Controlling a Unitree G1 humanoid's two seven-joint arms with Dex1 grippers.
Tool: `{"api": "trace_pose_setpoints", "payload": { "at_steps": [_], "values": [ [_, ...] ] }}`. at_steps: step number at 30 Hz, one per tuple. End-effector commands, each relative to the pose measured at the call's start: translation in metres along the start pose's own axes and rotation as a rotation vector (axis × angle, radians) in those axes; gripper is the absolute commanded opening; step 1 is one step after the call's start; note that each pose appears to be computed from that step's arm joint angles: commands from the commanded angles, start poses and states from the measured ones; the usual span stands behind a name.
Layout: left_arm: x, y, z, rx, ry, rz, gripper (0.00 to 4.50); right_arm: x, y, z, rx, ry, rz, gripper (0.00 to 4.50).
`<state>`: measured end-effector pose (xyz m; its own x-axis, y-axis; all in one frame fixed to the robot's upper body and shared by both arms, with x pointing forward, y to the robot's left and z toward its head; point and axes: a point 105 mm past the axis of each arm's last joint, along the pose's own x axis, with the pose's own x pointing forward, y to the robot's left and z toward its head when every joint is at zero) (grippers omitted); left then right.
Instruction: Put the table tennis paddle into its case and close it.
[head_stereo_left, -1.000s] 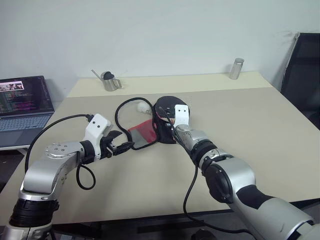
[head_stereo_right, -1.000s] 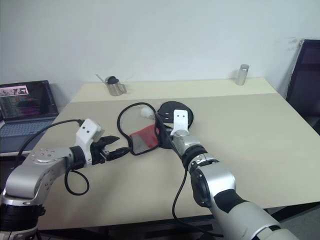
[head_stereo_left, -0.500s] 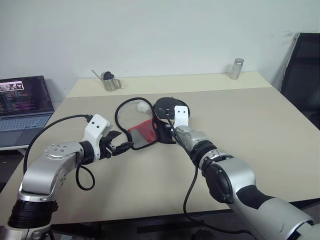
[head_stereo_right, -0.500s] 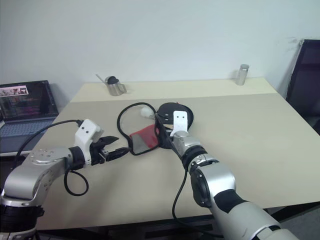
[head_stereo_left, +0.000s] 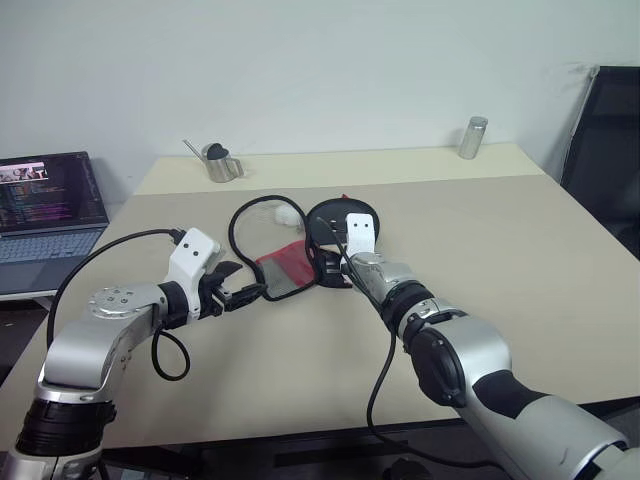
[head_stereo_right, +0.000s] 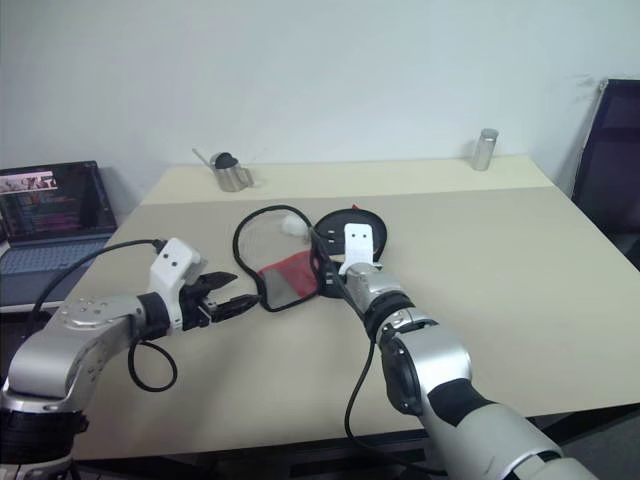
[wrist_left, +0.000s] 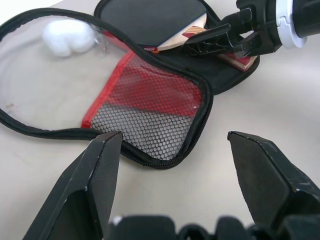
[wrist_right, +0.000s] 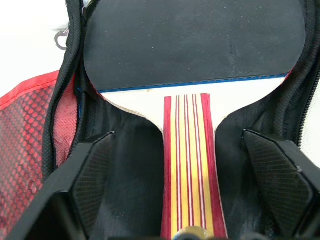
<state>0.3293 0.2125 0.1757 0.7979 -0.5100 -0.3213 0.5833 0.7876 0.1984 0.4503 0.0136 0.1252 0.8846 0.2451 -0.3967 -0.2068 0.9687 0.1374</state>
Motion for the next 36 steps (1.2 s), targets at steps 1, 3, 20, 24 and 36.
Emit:
{"api": "trace_pose_setpoints", "payload": {
  "at_steps": [1,3,20,24,36],
  "values": [
    [0.003,0.016,0.019,0.021,-0.068,0.087,3.68,-0.007,0.014,0.036,-0.029,-0.100,0.069,4.49],
    [0.007,0.023,0.022,0.002,-0.081,0.123,3.68,-0.008,0.012,0.046,-0.037,-0.128,0.091,4.49],
    [0.028,0.095,-0.018,-0.207,0.013,0.435,3.68,-0.125,-0.055,0.093,-0.408,-0.390,0.677,4.49],
    [0.030,0.110,-0.028,-0.199,0.059,0.490,3.30,-0.139,-0.048,0.091,-0.470,-0.398,0.740,4.50],
    [0.071,0.105,-0.049,-0.176,0.189,0.452,0.03,-0.145,-0.030,0.078,-0.483,-0.393,0.772,4.50]
  ]
}}
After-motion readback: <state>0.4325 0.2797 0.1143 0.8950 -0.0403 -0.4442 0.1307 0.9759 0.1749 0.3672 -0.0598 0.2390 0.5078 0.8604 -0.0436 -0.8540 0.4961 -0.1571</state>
